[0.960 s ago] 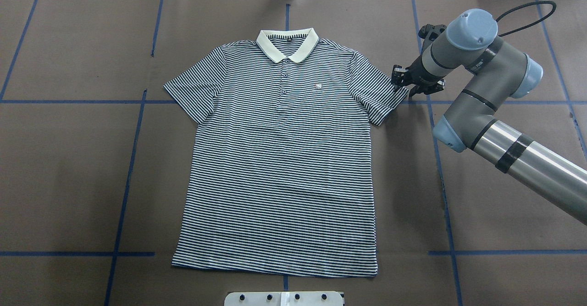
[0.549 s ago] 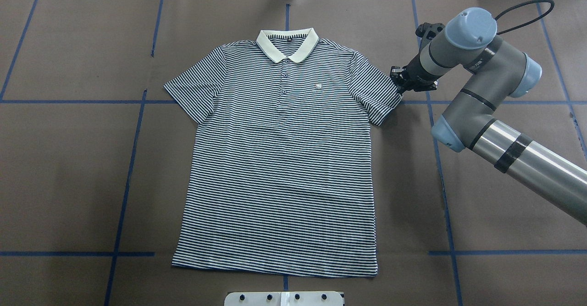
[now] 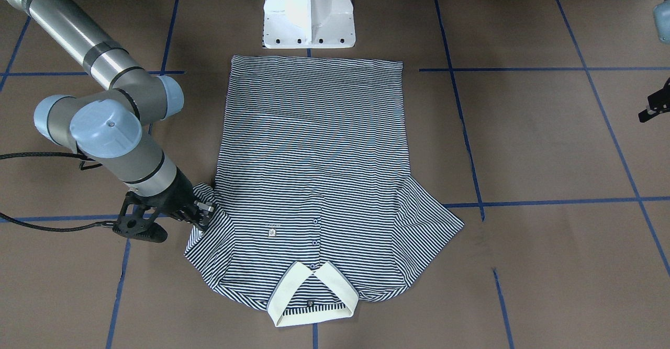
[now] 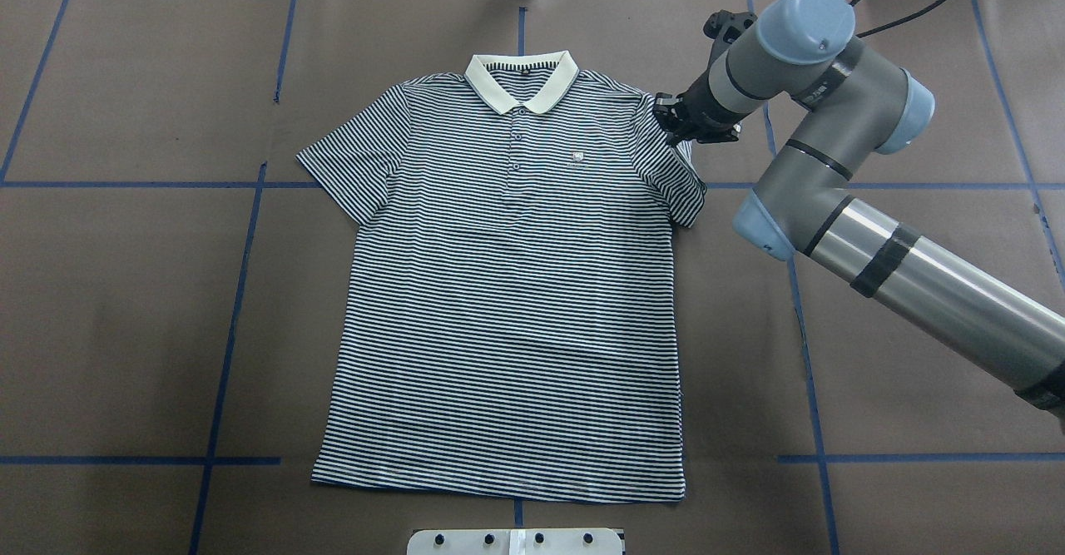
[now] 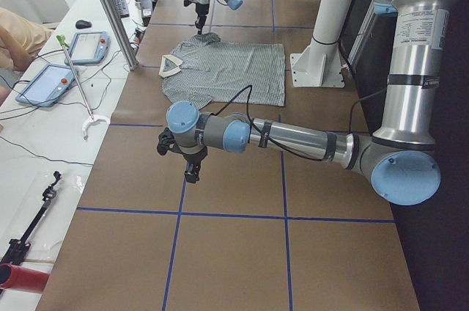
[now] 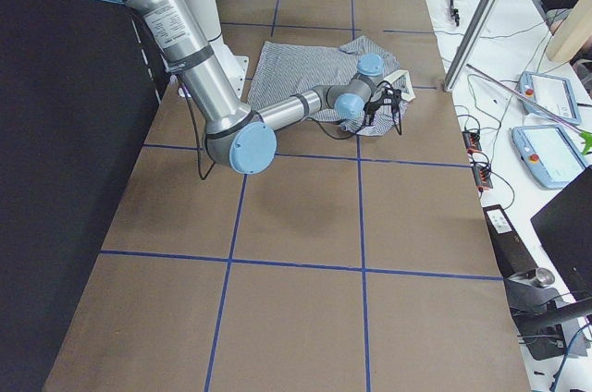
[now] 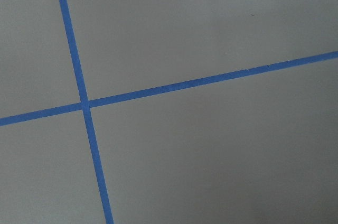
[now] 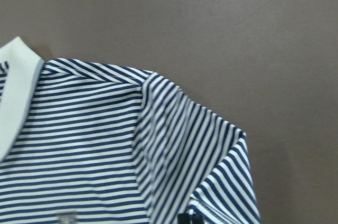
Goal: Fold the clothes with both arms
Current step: 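Grasp the sleeve nearest the right gripper and fold it inward, then fold the other sleeve inward with the left gripper while the right gripper holds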
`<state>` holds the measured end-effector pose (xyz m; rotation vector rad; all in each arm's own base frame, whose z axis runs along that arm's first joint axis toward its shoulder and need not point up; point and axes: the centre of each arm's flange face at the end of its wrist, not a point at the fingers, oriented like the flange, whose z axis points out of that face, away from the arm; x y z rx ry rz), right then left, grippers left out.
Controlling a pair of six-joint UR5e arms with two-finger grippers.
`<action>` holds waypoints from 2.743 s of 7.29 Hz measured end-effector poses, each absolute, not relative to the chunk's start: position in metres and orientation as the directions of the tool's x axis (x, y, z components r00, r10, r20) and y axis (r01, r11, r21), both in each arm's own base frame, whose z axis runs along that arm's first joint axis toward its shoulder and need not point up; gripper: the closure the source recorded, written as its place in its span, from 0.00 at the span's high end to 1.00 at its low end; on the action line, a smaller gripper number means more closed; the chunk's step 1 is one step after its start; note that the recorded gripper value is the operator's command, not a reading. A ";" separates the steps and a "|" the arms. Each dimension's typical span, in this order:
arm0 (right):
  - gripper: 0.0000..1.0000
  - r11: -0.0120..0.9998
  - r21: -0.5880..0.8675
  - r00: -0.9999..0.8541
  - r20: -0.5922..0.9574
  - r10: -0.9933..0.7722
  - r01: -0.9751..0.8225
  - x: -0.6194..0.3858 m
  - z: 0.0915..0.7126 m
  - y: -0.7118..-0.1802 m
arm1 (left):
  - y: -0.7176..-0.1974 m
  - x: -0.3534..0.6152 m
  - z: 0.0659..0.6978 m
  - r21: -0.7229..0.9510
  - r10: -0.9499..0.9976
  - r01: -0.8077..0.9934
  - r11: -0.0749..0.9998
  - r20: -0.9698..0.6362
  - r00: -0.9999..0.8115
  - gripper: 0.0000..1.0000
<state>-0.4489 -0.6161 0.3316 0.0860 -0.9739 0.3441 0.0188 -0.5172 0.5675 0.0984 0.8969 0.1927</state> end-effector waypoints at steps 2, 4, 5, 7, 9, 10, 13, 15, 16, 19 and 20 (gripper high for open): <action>0.00 0.911 -0.089 0.501 0.811 0.301 -0.404 -0.512 0.286 -0.626 | -0.517 0.019 0.563 0.173 0.213 -0.125 0.977 -0.768 0.604 1.00; 0.99 0.896 -0.082 0.513 0.795 0.323 -0.437 -0.544 0.272 -0.635 | -0.517 0.019 0.557 0.182 0.219 -0.123 0.976 -0.770 0.600 1.00; 1.00 0.891 -0.073 0.517 0.792 0.325 -0.448 -0.549 0.272 -0.637 | -0.516 0.022 0.553 0.182 0.220 -0.123 0.976 -0.789 0.574 1.00; 1.00 0.882 -0.048 0.521 0.792 0.319 -0.468 -0.551 0.270 -0.637 | -0.518 0.029 0.534 0.240 0.268 -0.120 0.963 -0.834 0.482 1.00; 1.00 0.884 -0.044 0.485 0.822 0.297 -0.466 -0.538 0.254 -0.626 | -0.523 0.047 0.509 0.275 0.277 -0.070 0.959 -0.858 0.433 0.97; 1.00 0.897 -0.058 0.457 0.845 0.278 -0.439 -0.521 0.249 -0.610 | -0.530 0.074 0.491 0.265 0.262 -0.053 0.963 -0.870 0.417 0.96; 1.00 0.926 -0.076 0.387 0.894 0.227 -0.369 -0.447 0.268 -0.541 | -0.578 0.237 0.413 0.145 0.120 0.017 0.989 -0.871 0.477 0.94; 1.00 0.933 -0.075 0.367 0.906 0.212 -0.353 -0.417 0.277 -0.513 | -0.583 0.347 0.396 0.103 0.022 0.110 0.989 -0.821 0.570 0.88; 1.00 0.933 -0.074 0.363 0.908 0.208 -0.351 -0.411 0.278 -0.507 | -0.596 0.377 0.402 0.106 0.001 0.140 0.985 -0.800 0.600 0.83; 1.00 0.934 -0.074 0.358 0.910 0.206 -0.351 -0.407 0.277 -0.503 | -0.613 0.413 0.429 0.141 -0.008 0.179 0.974 -0.765 0.644 0.67; 1.00 0.934 -0.074 0.359 0.910 0.207 -0.350 -0.407 0.278 -0.503 | -0.614 0.419 0.435 0.156 -0.008 0.189 0.970 -0.751 0.661 0.53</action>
